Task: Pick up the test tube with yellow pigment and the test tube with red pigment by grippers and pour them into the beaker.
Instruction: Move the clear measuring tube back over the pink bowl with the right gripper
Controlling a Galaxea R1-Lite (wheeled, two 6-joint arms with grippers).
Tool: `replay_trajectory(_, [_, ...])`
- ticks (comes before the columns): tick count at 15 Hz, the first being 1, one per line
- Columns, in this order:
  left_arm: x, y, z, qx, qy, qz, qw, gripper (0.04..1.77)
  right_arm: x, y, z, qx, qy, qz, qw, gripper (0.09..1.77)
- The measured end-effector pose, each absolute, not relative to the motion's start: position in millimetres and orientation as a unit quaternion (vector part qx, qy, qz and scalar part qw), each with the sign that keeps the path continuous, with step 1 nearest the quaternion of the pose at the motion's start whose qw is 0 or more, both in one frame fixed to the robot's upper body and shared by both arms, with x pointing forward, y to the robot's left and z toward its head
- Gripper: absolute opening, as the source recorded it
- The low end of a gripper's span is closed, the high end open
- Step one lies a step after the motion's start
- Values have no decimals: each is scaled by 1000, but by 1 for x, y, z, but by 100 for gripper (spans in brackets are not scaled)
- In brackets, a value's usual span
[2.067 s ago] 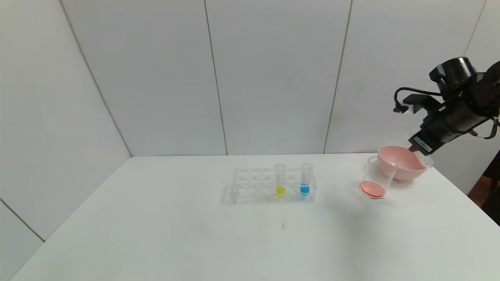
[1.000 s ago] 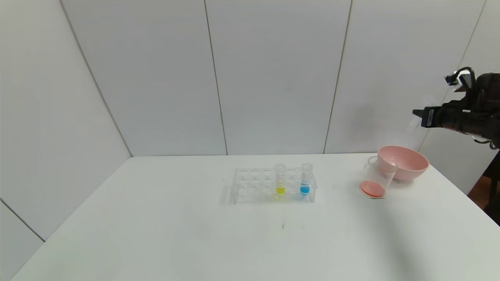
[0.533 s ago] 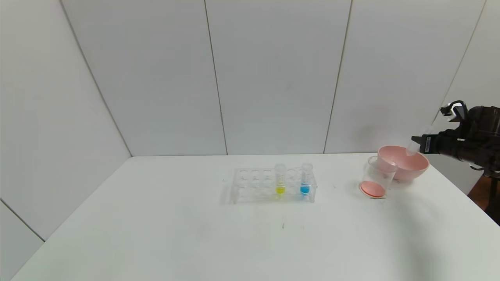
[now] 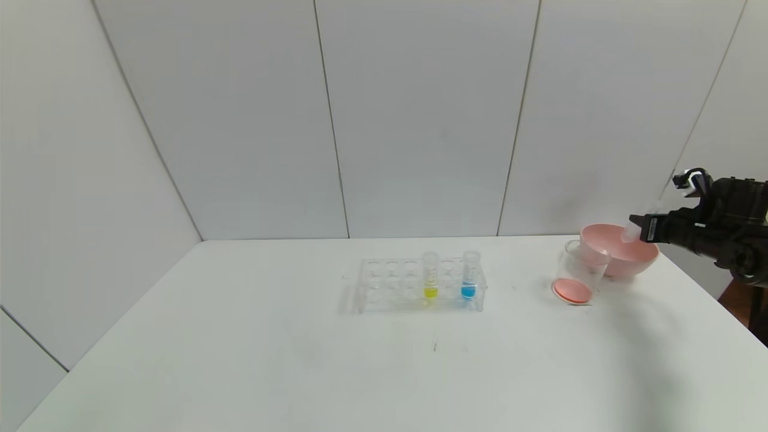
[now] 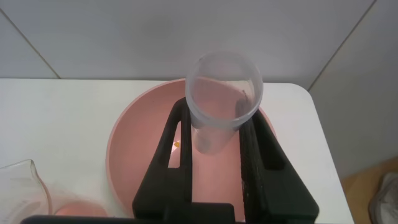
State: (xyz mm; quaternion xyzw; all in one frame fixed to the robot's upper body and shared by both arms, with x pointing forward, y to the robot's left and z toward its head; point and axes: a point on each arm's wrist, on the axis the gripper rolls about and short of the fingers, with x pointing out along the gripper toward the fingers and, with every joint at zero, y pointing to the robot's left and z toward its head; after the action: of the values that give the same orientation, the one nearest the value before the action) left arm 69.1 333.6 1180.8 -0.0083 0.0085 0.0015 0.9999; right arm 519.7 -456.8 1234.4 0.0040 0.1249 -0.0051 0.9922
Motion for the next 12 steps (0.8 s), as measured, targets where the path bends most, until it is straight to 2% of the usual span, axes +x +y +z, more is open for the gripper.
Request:
replay_trajectory(8, [69,334,1181,-8,8,1,1000,172,521,-458,1232,8,128,-3,992,50])
replay_trajectory(12, [69,334,1181,-8,9,1,1000,172,520,-458,1232,20,133,1,991,97])
